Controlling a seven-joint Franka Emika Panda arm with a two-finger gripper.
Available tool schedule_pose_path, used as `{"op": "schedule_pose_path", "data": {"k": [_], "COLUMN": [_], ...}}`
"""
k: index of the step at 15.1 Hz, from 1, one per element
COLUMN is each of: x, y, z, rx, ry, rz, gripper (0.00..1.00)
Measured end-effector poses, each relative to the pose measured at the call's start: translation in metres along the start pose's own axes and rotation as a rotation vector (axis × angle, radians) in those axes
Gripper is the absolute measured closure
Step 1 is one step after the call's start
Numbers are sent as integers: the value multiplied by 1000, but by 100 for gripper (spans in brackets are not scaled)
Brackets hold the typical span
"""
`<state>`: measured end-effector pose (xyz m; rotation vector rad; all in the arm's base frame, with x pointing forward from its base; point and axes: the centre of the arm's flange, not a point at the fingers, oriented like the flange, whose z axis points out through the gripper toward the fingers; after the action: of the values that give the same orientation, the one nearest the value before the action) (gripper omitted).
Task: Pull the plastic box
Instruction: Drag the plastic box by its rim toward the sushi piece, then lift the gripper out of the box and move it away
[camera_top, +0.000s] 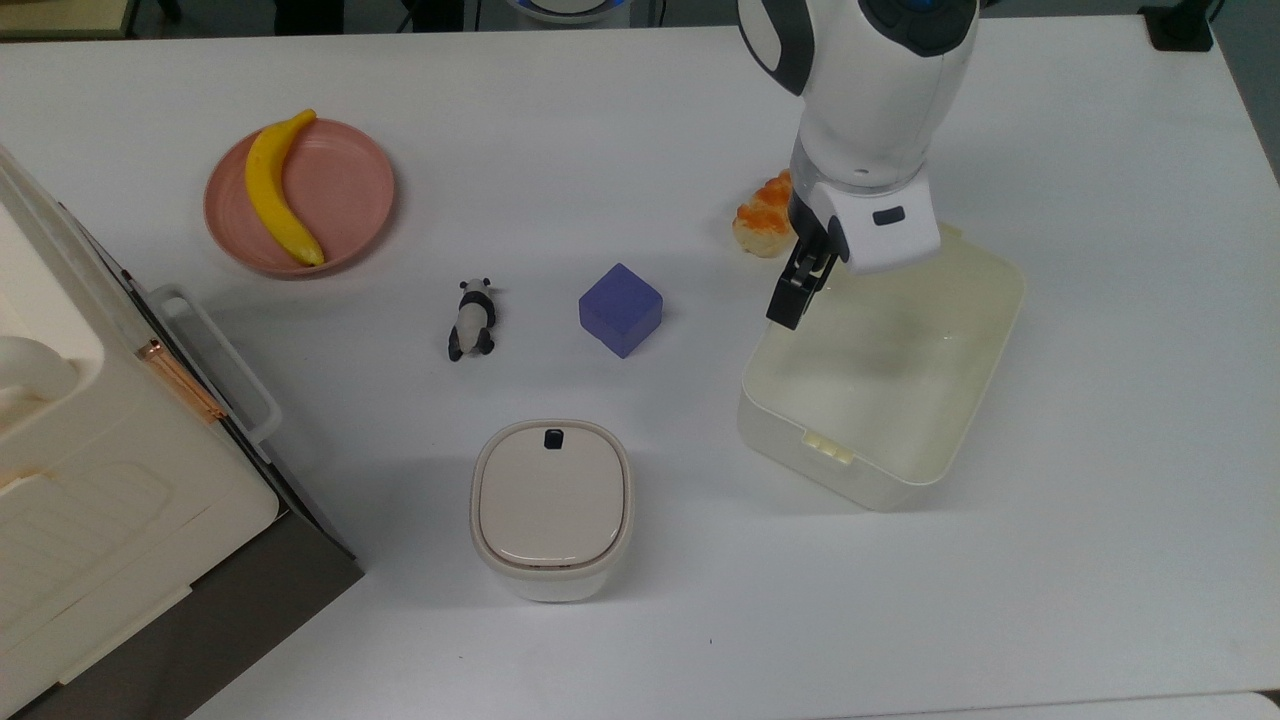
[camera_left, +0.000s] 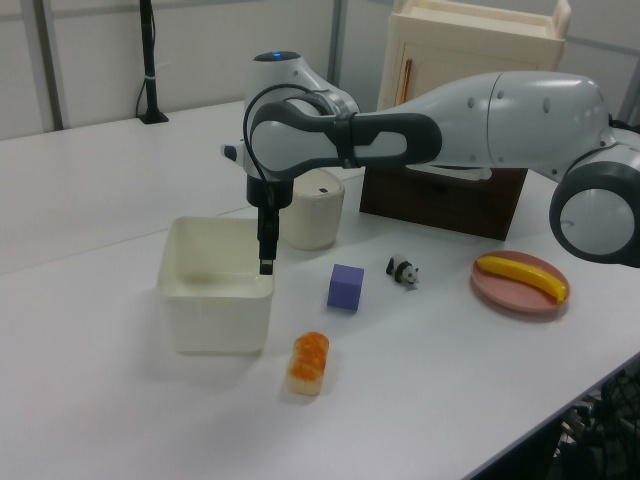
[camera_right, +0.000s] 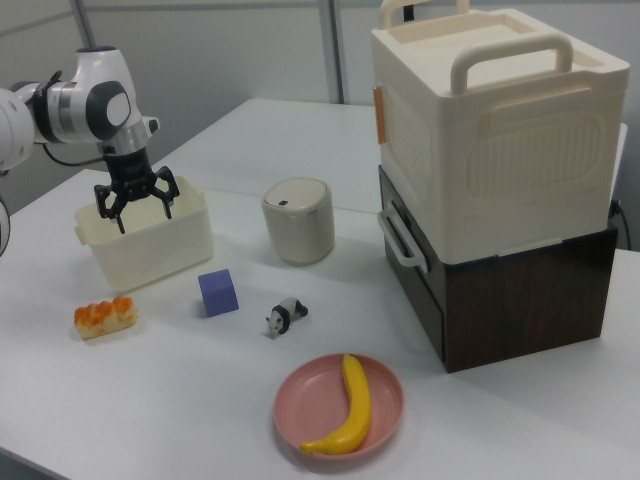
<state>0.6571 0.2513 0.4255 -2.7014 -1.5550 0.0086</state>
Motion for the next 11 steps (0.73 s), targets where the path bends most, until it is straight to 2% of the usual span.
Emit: {"op": "schedule_pose_path", "data": {"k": [3, 5, 8, 11], "x": [-1, -11, -57, -120], "y": [-5, -7, 1, 24], "z": [-27, -68, -123, -155], "rx": [15, -12, -12, 10], "ry": [59, 103, 88, 39], "rz": [95, 181, 343, 479], "gripper": [0, 0, 0, 0]}}
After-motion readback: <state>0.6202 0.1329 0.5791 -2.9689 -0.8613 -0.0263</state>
